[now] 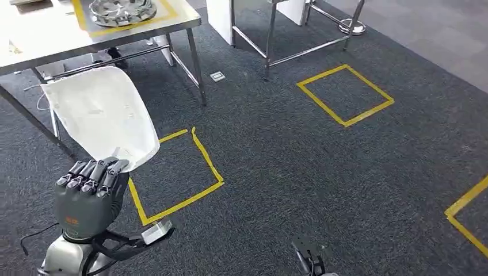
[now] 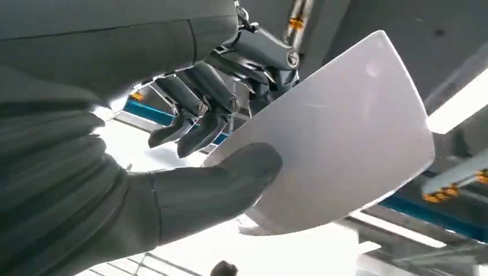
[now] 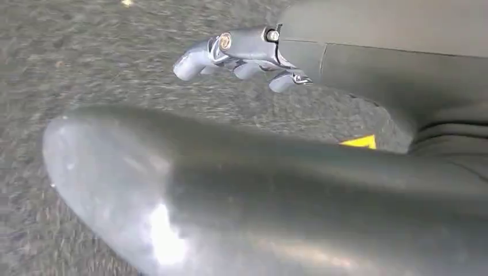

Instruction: Take the parts from the cabinet and place them on the table.

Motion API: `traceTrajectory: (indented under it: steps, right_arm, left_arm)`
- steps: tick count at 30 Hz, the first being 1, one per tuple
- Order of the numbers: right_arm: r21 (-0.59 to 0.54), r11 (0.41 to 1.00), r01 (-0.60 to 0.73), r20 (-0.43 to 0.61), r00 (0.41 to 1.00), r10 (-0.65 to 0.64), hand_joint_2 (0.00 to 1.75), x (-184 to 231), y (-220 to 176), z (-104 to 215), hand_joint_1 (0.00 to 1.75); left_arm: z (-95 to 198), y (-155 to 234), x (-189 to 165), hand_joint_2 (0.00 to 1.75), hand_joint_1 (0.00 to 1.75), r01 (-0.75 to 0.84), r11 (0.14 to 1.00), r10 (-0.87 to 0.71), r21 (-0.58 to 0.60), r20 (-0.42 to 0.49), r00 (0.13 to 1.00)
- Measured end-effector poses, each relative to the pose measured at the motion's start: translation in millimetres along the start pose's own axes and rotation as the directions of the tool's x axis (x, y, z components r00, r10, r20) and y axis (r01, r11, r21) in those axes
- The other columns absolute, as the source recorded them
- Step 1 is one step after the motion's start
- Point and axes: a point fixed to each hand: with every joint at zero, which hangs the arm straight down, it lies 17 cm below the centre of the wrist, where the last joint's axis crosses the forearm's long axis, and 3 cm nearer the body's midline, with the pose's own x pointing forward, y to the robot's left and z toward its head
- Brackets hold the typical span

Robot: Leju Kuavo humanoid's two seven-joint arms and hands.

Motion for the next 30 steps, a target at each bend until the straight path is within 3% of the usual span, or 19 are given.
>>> traceTrajectory:
  steps: [6, 10, 17, 30]
  right_arm:
    - [-0.001, 1.000, 0.002, -0.004, 1.000, -0.002, 0.00, -2, -1, 0, 0.00]
    - [-0.001, 1.000, 0.005, -0.007, 1.000, -0.005, 0.00, -2, -1, 0, 0.00]
    - [0.010, 1.000, 0.001, -0.012, 1.000, -0.001, 0.00, -1, -2, -1, 0.00]
    - [-0.002, 1.000, 0.017, 0.000, 1.000, -0.017, 0.00, 6, -6, -3, 0.00]
  left_arm:
    - [2, -4, 0, 1.75, 1.75, -0.012, 1.000, 0.012, -0.016, -0.006, 1.000]
    - [6, -21, -3, 1.75, 1.75, -0.089, 0.992, 0.085, -0.094, -0.044, 0.995]
    - [13, -46, -5, 1.75, 1.75, -0.067, 0.974, 0.060, -0.214, -0.039, 0.997]
    - [-14, -21, -8, 1.75, 1.75, -0.049, 0.996, 0.050, -0.072, 0.003, 0.999]
